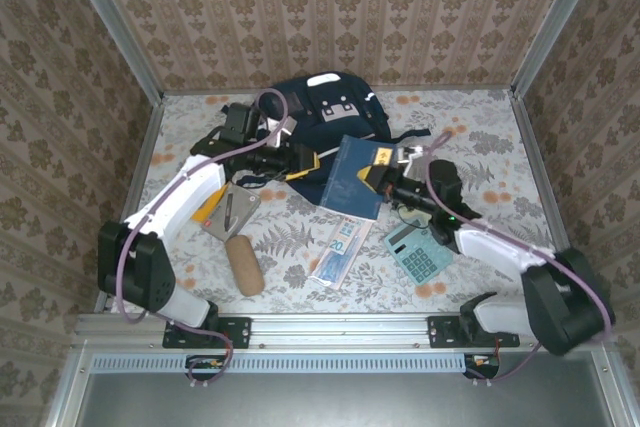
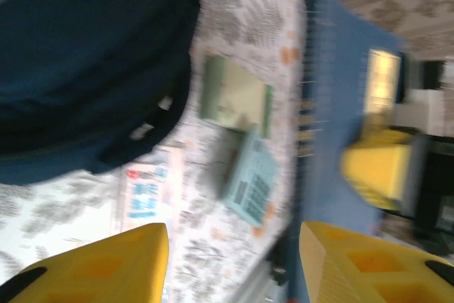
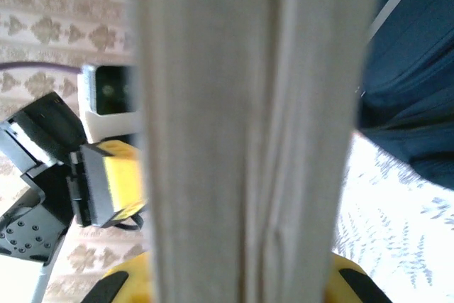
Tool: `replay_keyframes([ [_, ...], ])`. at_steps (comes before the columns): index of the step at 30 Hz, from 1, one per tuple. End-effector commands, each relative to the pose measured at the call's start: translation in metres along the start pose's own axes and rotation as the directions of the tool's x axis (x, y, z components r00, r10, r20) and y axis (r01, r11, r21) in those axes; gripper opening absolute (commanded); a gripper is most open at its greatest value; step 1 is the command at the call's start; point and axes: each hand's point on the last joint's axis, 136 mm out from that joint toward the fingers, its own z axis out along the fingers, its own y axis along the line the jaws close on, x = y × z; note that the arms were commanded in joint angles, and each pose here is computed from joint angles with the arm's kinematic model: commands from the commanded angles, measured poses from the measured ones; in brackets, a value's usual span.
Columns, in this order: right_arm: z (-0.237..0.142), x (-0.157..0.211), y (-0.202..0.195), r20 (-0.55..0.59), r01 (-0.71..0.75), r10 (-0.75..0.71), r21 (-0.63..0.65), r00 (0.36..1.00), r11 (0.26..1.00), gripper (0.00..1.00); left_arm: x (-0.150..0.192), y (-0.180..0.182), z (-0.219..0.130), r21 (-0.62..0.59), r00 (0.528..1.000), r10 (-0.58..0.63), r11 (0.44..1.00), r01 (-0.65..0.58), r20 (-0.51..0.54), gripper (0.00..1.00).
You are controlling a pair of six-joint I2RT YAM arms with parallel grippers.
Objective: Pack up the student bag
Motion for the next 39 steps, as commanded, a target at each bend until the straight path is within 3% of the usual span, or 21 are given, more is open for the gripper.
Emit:
replay_keyframes([
  [1,-0.031,-0.018,-0.017,0.129,0.053,-0.072,0.150,0.989,0.987,0.00,-0.004,0.031,0.011,-0.217,0.992,0.120,0.968,-0.125,-0.034,0.53],
  [5,-0.064,-0.028,-0.026,0.221,0.022,-0.067,0.198,0.973,0.980,0.00,-0.020,0.054,0.034,-0.406,0.961,0.258,0.871,-0.275,-0.097,0.53],
  [8,-0.078,-0.028,-0.032,0.244,-0.011,-0.039,0.203,0.969,0.979,0.00,-0.033,0.054,0.054,-0.474,0.909,0.385,0.777,-0.414,-0.163,0.53],
  [11,-0.087,-0.026,-0.036,0.253,-0.037,-0.017,0.205,0.967,0.978,0.00,-0.046,0.054,0.076,-0.516,0.850,0.479,0.682,-0.519,-0.221,0.54],
  [20,-0.104,-0.024,-0.042,0.294,-0.087,0.025,0.198,0.955,0.976,0.00,-0.060,0.075,0.131,-0.544,0.724,0.578,0.495,-0.678,-0.376,0.55],
  [27,-0.106,-0.022,-0.047,0.299,-0.113,0.051,0.194,0.953,0.975,0.00,-0.059,0.097,0.156,-0.521,0.672,0.573,0.435,-0.735,-0.469,0.57],
  [35,-0.103,-0.022,-0.049,0.295,-0.125,0.067,0.182,0.953,0.975,0.00,-0.045,0.113,0.164,-0.479,0.625,0.571,0.405,-0.779,-0.533,0.70],
  [36,-0.103,-0.023,-0.049,0.296,-0.125,0.067,0.182,0.953,0.975,0.00,-0.047,0.116,0.163,-0.487,0.619,0.572,0.388,-0.782,-0.539,0.69],
  [39,-0.101,-0.024,-0.051,0.298,-0.132,0.074,0.180,0.952,0.975,0.00,-0.053,0.127,0.162,-0.527,0.621,0.552,0.343,-0.777,-0.557,0.47],
])
